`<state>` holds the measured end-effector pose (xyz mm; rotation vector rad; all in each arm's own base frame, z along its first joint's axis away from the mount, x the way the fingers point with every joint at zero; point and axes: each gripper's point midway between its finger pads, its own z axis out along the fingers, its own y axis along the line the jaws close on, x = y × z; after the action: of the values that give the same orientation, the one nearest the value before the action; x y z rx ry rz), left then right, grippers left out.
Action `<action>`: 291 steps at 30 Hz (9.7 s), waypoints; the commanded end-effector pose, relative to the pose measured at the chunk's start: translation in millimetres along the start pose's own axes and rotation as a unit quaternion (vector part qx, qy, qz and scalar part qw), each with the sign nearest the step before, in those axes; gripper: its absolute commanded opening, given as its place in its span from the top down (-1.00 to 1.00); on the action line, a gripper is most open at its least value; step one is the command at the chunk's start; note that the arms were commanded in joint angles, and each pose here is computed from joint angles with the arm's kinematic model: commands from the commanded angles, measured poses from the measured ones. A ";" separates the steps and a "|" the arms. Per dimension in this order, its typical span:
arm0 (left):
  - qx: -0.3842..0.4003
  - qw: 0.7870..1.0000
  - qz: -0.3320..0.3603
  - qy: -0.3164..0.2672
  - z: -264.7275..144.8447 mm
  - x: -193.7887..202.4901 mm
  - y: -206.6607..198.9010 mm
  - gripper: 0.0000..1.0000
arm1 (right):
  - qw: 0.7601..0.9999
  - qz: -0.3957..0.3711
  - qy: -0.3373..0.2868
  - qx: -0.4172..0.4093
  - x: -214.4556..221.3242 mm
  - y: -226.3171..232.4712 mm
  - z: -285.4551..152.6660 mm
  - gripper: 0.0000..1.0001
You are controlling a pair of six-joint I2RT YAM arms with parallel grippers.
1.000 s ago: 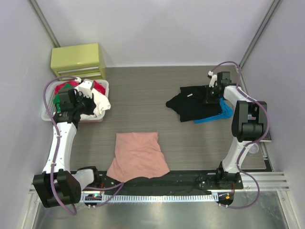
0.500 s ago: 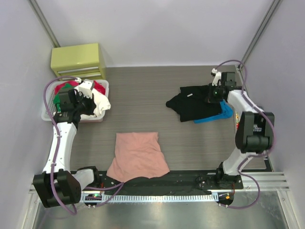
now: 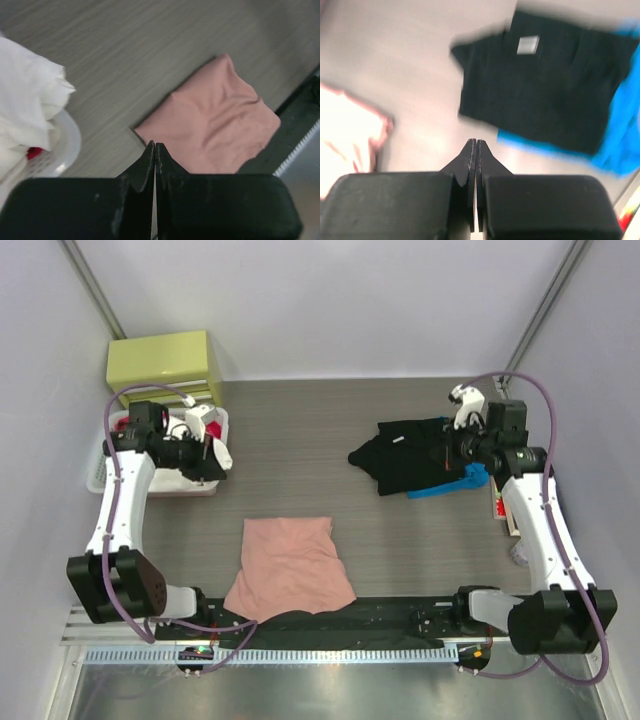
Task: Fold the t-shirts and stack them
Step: Put the neatly folded tshirt into the corner of the board with both arms
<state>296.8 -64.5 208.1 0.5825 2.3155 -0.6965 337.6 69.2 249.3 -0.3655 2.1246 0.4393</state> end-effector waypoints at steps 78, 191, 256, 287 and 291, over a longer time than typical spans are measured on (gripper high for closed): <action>-0.327 0.923 0.059 -0.195 -110.3 4.7 7.5 1.00 | 0.879 -0.310 0.266 -0.247 246.0 264.8 235.1 0.98; 0.196 0.912 -0.273 0.235 145.2 25.7 11.1 -0.50 | 0.890 0.095 0.204 -0.396 110.7 138.9 87.7 -0.47; 0.070 0.916 -0.262 0.294 205.6 88.7 68.9 -0.28 | 0.890 0.123 0.276 -0.342 185.1 142.6 205.7 -0.28; -0.017 0.955 -0.209 0.210 184.5 12.2 84.2 -0.31 | 0.889 0.116 0.280 -0.343 198.0 135.1 190.6 -0.29; -0.022 0.947 -0.206 0.243 201.5 38.1 83.6 -0.31 | 0.890 0.115 0.278 -0.344 195.5 135.0 190.3 -0.29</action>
<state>406.3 -116.7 42.9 0.2504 2.9233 -0.8170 316.9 272.2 36.2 -0.7109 2.4106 1.5469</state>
